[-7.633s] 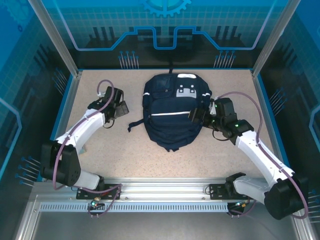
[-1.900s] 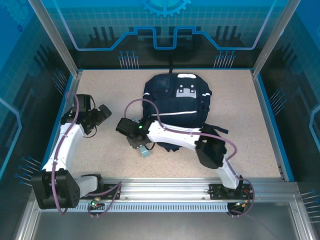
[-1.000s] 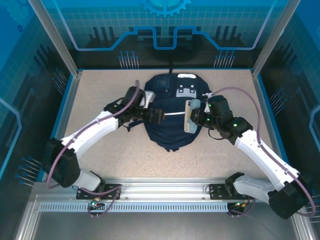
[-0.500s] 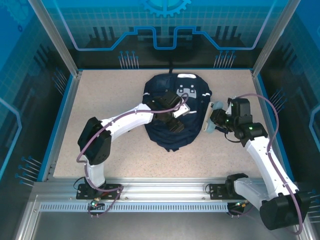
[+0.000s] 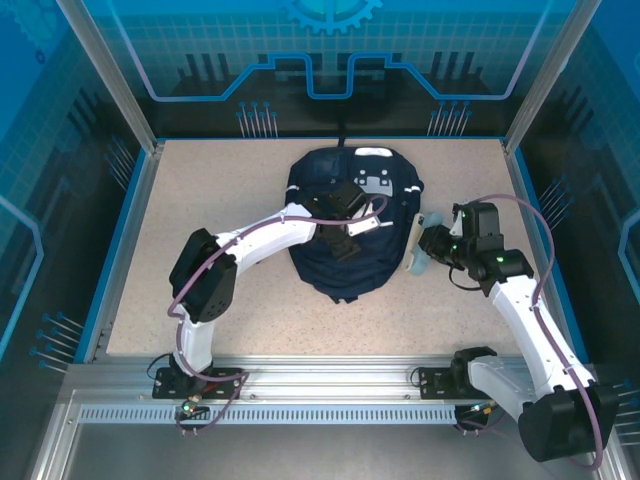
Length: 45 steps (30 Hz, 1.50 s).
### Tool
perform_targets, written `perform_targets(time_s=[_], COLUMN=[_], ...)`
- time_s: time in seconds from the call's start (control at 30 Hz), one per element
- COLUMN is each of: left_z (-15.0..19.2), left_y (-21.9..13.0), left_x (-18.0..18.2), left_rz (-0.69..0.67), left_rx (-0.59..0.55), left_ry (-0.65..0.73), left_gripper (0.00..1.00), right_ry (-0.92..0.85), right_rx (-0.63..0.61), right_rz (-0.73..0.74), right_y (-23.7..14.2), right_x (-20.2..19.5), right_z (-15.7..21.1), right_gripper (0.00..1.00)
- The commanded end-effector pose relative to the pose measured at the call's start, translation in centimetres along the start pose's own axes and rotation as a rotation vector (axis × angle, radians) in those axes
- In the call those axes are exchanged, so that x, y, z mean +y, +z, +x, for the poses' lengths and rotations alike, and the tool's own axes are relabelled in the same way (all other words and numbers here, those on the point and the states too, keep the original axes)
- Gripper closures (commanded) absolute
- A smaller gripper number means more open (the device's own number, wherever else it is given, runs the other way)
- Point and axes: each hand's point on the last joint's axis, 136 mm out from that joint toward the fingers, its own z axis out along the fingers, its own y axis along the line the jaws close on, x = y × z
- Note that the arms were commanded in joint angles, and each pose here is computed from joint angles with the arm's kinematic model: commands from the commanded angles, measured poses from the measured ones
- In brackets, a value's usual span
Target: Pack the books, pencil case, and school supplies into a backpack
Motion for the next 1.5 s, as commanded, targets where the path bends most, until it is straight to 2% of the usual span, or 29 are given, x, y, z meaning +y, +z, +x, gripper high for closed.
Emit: perform_targets(time_s=[0.0, 0.2, 0.33, 0.57, 0.73, 0.87, 0.93, 1.1, 1.27, 1.37, 1.47], left_z=[-1.4, -3.0, -3.6, -3.3, -2.6, -2.4, -2.6, -3.8, -5.3, -7.0, -8.6], left_y=[-1.7, -3.2, -3.9, -3.9, -1.8, -0.2, -0.1, -1.2, -3.6, -5.6, -7.7], left_x=[2.1, 4.0, 4.7, 4.9, 4.9, 4.9, 5.4, 6.3, 6.5, 7.0, 7.1], left_rz=[-0.093, -0.203, -0.244, -0.267, -0.287, -0.312, -0.345, -0.394, -0.405, -0.477, -0.514], left_rx=[-0.037, -0.109, -0.15, -0.148, -0.134, -0.126, -0.132, -0.19, -0.282, -0.388, -0.472], left_ry=[0.04, 0.04, 0.035, 0.039, 0.026, 0.04, 0.045, 0.033, -0.002, -0.022, -0.045], left_gripper=[0.43, 0.51, 0.53, 0.53, 0.49, 0.38, 0.38, 0.51, 0.71, 0.8, 0.84], right_ry=[0.01, 0.024, 0.026, 0.029, 0.036, 0.037, 0.039, 0.058, 0.079, 0.083, 0.084], right_rx=[-0.025, -0.02, -0.019, -0.019, -0.017, -0.011, -0.008, 0.009, 0.03, 0.039, 0.047], right_rz=[-0.041, -0.046, -0.047, -0.056, -0.058, -0.059, -0.065, -0.09, -0.138, -0.171, -0.192], right_y=[-0.3, -0.2, -0.3, -0.3, -0.2, -0.1, -0.1, 0.4, 0.8, 0.7, 0.4], right_x=[0.6, 0.7, 0.7, 1.0, 1.0, 1.0, 1.1, 1.4, 2.1, 2.7, 3.1], right_z=[-0.7, -0.5, -0.5, -0.6, -0.6, -0.6, -0.5, -0.2, 0.1, 0.2, 0.3], right_gripper=[0.78, 0.78, 0.78, 0.78, 0.78, 0.78, 0.78, 0.78, 0.78, 0.78, 0.78])
